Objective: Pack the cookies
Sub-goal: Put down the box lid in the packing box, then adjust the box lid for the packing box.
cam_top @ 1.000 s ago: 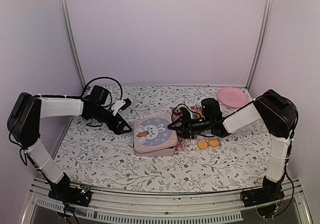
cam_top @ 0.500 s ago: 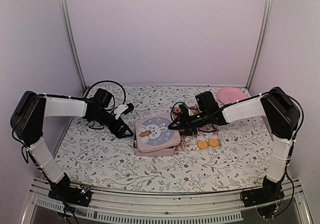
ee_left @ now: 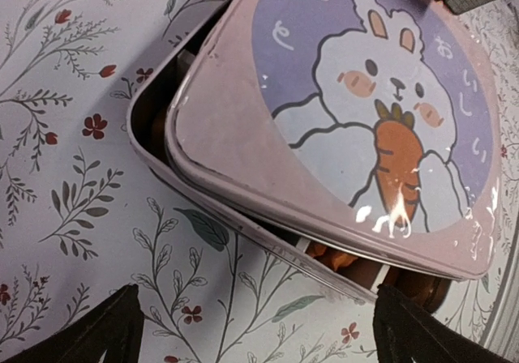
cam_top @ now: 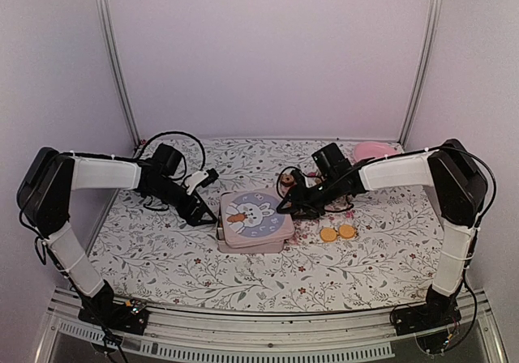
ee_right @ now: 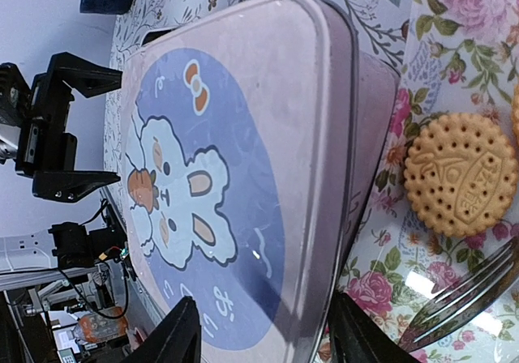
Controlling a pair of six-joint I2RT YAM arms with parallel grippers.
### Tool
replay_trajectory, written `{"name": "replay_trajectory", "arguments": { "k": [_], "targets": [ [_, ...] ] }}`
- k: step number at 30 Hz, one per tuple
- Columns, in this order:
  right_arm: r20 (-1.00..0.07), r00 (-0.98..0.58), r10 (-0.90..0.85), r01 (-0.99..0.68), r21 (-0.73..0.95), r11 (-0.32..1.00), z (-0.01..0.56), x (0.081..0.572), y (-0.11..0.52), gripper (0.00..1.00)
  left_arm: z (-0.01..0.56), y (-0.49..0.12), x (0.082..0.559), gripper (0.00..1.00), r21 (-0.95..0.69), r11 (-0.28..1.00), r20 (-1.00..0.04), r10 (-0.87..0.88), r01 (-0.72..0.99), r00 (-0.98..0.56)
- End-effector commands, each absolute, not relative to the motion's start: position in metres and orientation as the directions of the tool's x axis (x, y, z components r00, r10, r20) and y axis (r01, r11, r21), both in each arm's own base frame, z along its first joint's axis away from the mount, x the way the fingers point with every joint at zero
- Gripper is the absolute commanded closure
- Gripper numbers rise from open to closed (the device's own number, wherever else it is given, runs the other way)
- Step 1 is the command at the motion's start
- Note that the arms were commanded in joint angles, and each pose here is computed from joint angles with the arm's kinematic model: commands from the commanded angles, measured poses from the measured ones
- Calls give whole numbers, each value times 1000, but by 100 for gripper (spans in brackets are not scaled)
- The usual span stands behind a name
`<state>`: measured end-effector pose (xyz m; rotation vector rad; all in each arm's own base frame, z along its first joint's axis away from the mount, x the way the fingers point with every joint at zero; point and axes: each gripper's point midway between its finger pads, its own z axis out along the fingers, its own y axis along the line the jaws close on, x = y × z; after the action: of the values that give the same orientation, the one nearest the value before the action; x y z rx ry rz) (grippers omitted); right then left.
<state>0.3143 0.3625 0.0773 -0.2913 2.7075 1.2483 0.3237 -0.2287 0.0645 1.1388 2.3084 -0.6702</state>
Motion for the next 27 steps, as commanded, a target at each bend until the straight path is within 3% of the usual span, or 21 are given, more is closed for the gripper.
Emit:
{"name": "replay_trajectory", "arguments": {
  "k": [1, 14, 27],
  "targets": [
    [-299, -946, -128, -307, 695, 650, 105, 320, 363, 45, 76, -238, 321, 1, -223, 493, -628, 587, 841, -511],
    [-279, -929, -243, -365, 580, 729, 88, 298, 371, 42, 88, -245, 321, 1, -316, 469, -643, 533, 825, -549],
    [-296, -923, -245, -377, 579, 723, 92, 301, 381, 43, 68, -244, 334, 1, -303, 513, -613, 540, 803, -577]
  ]
}}
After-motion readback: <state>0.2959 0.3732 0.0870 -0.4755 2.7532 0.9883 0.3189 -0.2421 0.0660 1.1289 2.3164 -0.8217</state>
